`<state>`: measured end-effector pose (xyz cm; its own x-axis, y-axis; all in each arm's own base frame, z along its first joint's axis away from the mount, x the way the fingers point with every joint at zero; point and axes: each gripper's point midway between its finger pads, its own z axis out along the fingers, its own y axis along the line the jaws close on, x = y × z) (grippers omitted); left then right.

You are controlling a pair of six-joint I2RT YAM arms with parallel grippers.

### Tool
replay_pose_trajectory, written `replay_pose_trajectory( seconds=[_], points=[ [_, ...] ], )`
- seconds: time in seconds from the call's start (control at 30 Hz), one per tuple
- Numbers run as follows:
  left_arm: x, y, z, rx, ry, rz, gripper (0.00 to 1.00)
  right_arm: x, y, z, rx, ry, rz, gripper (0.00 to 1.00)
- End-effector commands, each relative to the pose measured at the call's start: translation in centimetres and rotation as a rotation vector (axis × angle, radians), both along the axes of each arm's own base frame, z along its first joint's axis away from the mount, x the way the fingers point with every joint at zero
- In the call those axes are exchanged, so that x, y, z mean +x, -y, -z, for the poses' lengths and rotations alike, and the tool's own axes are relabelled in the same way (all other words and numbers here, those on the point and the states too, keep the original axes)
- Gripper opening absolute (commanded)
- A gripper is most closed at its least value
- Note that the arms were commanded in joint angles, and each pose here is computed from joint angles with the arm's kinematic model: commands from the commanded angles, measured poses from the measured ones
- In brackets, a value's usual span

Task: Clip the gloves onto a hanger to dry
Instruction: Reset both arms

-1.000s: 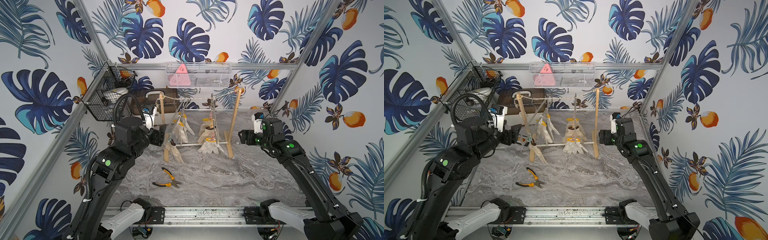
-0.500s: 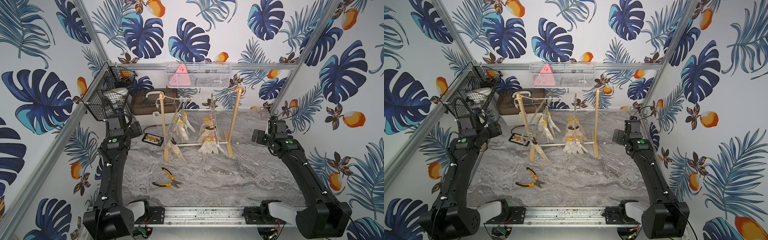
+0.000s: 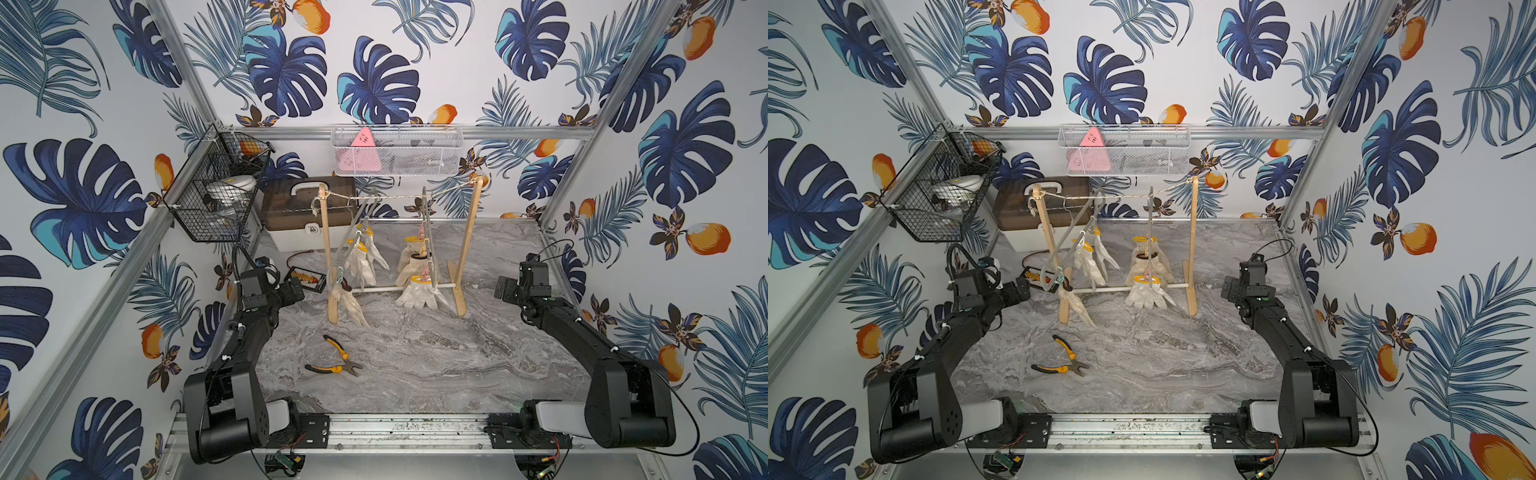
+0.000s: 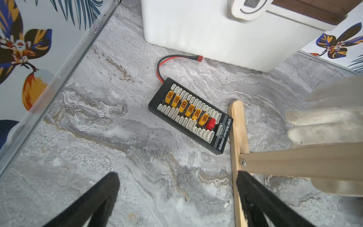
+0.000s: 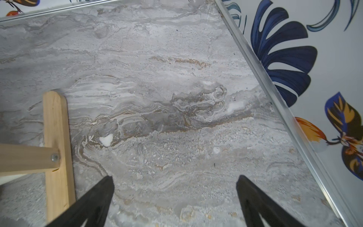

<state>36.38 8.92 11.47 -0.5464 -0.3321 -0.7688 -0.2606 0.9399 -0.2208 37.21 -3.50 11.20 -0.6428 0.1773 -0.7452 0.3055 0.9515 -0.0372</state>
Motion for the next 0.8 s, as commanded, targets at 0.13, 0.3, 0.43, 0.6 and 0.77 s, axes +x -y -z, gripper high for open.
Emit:
replay_pose_trajectory(
  seconds=[0.13,0.3,0.43,0.6,0.77],
  points=[
    [3.7,3.0,-0.2,0.112,0.198,0.108,0.99,3.5,-1.3,0.7,0.017,0.186,-0.076,1.0],
    [4.1,3.7,2.0,0.122,0.155,0.07,0.99,4.8,-2.4,1.5,0.046,0.247,-0.141,1.0],
    [4.1,4.5,2.1,0.098,0.206,0.098,0.99,4.4,-2.6,2.9,0.05,0.251,-0.15,1.0],
    [4.5,5.0,2.2,0.069,0.226,0.128,0.99,4.6,-2.7,3.4,0.052,0.244,-0.158,1.0],
    [4.4,4.8,2.3,0.067,0.214,0.118,0.99,4.6,-2.8,3.8,0.051,0.242,-0.163,1.0]
  ],
)
